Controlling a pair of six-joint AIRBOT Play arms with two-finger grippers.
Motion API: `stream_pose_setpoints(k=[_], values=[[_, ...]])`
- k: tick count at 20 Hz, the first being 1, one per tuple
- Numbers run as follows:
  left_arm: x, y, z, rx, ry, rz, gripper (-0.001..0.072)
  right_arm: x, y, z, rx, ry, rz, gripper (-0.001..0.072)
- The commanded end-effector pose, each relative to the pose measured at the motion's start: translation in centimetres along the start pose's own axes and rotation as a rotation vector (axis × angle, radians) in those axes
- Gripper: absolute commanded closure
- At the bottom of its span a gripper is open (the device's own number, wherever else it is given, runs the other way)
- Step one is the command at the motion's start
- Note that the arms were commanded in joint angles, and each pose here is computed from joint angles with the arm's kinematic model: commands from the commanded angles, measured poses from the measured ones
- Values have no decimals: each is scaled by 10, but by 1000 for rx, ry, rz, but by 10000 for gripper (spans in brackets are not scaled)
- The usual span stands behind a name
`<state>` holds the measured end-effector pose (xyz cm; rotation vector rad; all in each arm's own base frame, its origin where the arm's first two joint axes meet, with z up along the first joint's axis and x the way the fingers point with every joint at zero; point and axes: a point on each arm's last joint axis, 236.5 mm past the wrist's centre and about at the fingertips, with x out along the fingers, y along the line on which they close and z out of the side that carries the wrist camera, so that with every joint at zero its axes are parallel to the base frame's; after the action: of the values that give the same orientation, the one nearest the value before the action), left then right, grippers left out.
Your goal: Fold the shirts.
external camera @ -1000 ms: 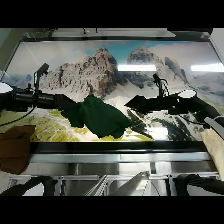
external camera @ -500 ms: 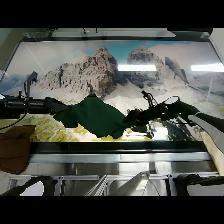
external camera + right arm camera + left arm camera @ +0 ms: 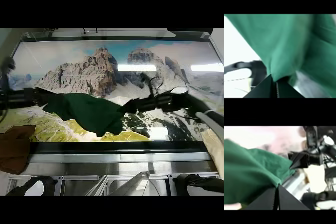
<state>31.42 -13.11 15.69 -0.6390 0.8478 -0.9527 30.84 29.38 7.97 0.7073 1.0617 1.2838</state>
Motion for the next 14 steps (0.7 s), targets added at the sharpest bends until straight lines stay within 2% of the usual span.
stream_pose_setpoints(k=[1,2,3,5,7,8,10,14], values=[[-35,-169,14,292,-137,-260,697,-46,156,14,-384,-94,76,679],[-49,-225,16,413,-225,-313,697,-60,205,10,-529,-147,67,678],[-62,-266,20,512,-326,-311,694,-75,251,4,-669,-215,47,678],[-91,-320,31,617,-546,-207,688,-108,316,-4,-940,-394,-116,677],[-121,-355,34,683,-709,-133,687,-146,348,-1,-1080,-577,-309,677],[-128,-360,36,702,-741,-102,687,-159,355,3,-1101,-644,-363,677],[-113,-329,52,606,-677,-48,687,-157,336,22,-1061,-634,-389,677],[-20,-196,65,320,-266,10,688,-108,189,89,-693,-399,-397,677]])
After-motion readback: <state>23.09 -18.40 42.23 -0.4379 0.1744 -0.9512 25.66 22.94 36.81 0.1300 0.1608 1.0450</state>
